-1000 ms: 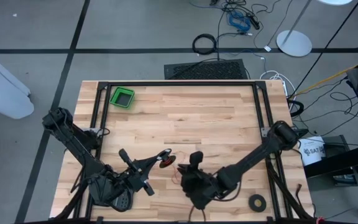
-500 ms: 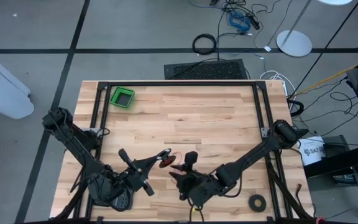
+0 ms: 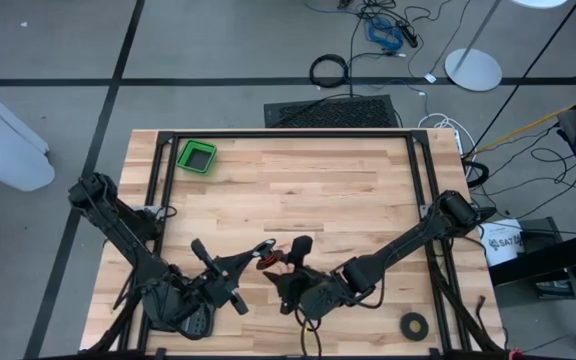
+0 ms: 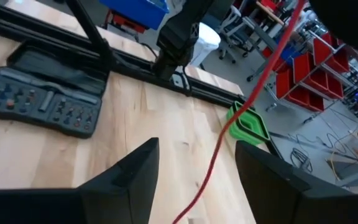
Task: Coil cords
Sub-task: Uncoil the red wire from the spool
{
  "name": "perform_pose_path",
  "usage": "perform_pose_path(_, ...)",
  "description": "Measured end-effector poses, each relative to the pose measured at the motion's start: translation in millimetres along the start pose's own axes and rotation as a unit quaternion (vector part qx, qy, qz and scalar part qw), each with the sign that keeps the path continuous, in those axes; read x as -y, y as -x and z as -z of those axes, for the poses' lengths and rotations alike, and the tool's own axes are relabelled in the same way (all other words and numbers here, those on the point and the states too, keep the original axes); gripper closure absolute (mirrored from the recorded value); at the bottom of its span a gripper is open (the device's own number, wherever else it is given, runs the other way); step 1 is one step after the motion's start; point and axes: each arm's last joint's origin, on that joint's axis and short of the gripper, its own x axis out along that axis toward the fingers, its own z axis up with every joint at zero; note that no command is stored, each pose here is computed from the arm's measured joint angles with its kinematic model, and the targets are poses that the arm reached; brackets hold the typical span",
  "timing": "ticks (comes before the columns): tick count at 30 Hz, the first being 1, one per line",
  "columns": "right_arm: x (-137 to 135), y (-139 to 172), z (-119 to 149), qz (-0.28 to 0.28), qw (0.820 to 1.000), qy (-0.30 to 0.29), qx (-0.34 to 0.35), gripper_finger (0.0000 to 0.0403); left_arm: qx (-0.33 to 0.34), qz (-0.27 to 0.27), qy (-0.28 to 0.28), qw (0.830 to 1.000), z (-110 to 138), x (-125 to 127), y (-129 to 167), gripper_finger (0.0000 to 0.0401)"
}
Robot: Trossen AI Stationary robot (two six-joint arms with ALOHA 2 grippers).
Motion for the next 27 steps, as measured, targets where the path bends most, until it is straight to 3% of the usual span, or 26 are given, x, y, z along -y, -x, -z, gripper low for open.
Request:
perform_pose_path(14, 4.2, -1.2, -14.1, 0.009, 0.999, -0.013, 0.052, 0.0252, 0.0, 0.0, 0.001, 1.0, 0.0, 0.0, -0.1, 0.0397)
perform_pose_path(27, 1.5, 3.6, -13.9, 0.03, 0.998, 0.0, 0.047, 0.0345, 0.0, 0.0, 0.001, 1.0, 0.0, 0.0, -0.1, 0.0397)
